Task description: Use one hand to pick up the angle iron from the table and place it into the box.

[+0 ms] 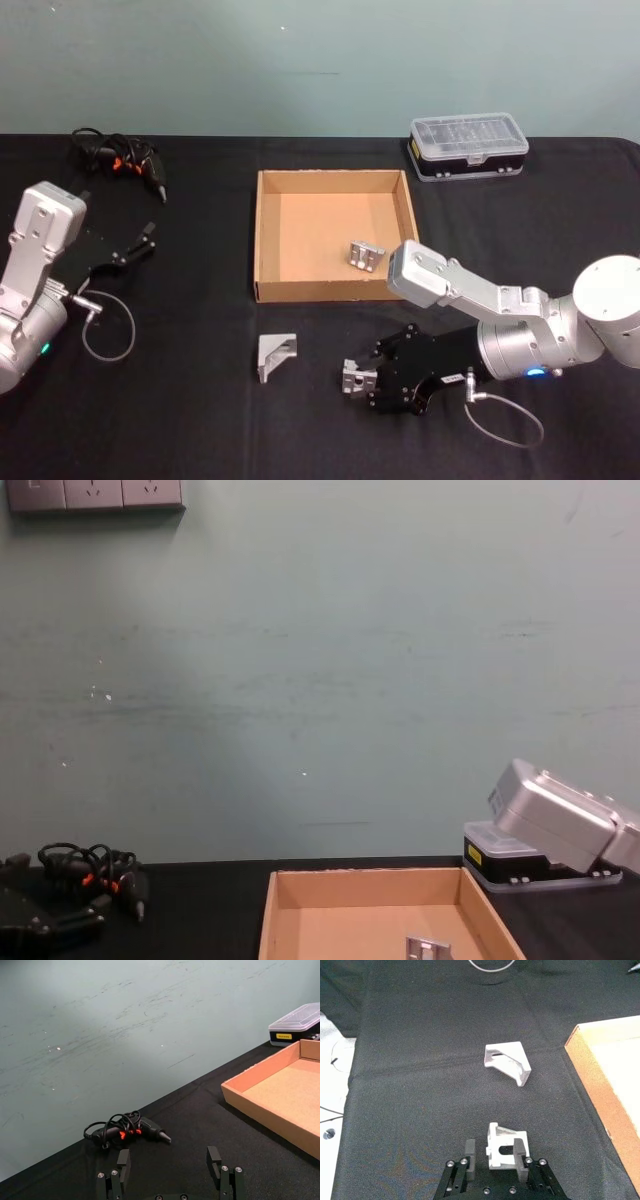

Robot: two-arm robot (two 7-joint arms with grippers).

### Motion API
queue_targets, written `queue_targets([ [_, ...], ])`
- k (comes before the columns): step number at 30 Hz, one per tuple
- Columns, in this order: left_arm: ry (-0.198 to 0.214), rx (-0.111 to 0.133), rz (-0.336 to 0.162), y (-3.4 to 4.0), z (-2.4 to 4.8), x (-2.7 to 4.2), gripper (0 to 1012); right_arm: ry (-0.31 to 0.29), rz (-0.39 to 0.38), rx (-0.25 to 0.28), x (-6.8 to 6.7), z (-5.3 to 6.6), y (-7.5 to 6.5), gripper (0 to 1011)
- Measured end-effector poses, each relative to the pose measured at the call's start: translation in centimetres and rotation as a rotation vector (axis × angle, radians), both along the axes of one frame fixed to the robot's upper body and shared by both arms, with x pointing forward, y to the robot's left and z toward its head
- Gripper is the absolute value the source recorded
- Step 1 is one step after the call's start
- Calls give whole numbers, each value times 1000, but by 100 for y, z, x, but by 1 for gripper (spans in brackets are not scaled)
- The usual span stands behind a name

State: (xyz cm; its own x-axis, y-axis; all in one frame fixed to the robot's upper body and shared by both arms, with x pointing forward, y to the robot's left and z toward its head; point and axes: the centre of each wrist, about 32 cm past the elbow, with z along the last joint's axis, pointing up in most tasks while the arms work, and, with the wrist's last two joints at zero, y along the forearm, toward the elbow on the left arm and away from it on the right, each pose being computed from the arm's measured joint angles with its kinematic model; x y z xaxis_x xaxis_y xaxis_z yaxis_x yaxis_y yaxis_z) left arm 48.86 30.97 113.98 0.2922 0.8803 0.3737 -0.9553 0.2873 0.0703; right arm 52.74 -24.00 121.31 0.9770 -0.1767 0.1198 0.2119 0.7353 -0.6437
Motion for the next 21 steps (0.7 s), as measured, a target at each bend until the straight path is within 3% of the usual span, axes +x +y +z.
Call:
queue_targets([
  [11,0,0,0,0,0,0,1000,-1,-5,2,-10,-9,-9,153],
  [21,0,0,0,0,0,0,1000,-3,-9,4,-21,-10,-9,121],
])
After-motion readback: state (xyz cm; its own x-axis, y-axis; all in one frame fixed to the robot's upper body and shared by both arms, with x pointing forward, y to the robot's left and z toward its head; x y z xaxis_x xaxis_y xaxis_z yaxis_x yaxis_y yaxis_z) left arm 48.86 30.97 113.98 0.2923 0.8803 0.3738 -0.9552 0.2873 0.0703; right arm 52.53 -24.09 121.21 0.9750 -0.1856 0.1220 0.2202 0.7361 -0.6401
